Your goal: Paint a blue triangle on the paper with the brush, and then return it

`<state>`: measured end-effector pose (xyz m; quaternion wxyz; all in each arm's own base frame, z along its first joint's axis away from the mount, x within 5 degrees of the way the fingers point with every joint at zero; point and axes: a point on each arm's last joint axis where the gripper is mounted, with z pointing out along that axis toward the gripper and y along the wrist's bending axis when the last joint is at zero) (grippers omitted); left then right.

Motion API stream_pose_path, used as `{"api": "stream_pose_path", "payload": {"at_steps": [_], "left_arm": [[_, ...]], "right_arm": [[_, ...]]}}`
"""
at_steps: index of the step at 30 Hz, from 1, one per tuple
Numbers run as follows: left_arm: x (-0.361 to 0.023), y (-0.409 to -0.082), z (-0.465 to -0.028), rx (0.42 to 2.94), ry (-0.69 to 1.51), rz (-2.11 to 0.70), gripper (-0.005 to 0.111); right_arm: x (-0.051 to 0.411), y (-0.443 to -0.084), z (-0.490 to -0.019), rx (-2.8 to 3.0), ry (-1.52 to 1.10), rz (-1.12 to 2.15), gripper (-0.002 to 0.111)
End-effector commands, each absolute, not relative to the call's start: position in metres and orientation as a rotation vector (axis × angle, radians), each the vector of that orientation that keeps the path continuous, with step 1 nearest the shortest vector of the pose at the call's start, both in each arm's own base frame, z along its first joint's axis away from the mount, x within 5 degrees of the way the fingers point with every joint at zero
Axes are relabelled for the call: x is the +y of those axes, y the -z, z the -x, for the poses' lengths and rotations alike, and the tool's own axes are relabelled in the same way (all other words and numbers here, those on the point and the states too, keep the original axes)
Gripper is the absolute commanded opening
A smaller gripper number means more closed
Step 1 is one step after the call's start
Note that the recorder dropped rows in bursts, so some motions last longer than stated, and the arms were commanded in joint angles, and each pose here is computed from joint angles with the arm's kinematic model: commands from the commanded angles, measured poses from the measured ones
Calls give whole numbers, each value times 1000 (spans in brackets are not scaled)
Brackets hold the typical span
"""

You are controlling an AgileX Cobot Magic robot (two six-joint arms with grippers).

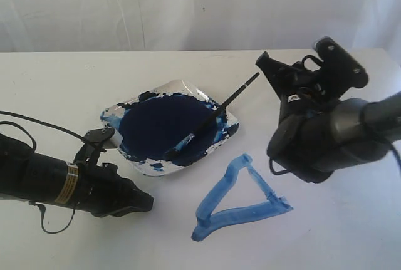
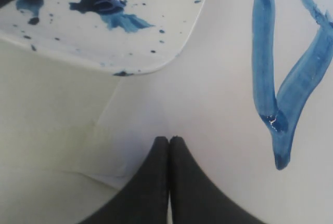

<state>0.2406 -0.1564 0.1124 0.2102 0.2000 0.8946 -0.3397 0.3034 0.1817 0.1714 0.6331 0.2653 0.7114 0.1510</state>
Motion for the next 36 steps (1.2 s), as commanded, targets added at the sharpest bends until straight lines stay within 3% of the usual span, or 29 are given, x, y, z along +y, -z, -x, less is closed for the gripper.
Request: {"api": "stream_pose_path", "payload": {"at_steps": [1, 10, 19, 31, 35, 36], "left_arm": [[-154, -110, -242, 2506, 877, -565, 0], [-154, -110, -242, 2505, 880, -565, 0], [-154, -110, -242, 2505, 880, -565, 0], [-158, -116, -242, 2466, 923, -614, 0], [-141, -162, -257, 2357, 799, -544, 0], [-129, -192, -261, 2282, 716, -515, 0]], "right_arm": [[163, -198, -278, 1636, -359, -552, 17], [132, -243, -233, 1698, -234, -234, 0], [131, -276, -189, 1793, -273, 356, 0], [86, -342, -147, 1492, -335, 198, 0], [66, -351, -133, 1463, -263, 163, 0], [58, -351, -132, 1483, -201, 124, 0]]}}
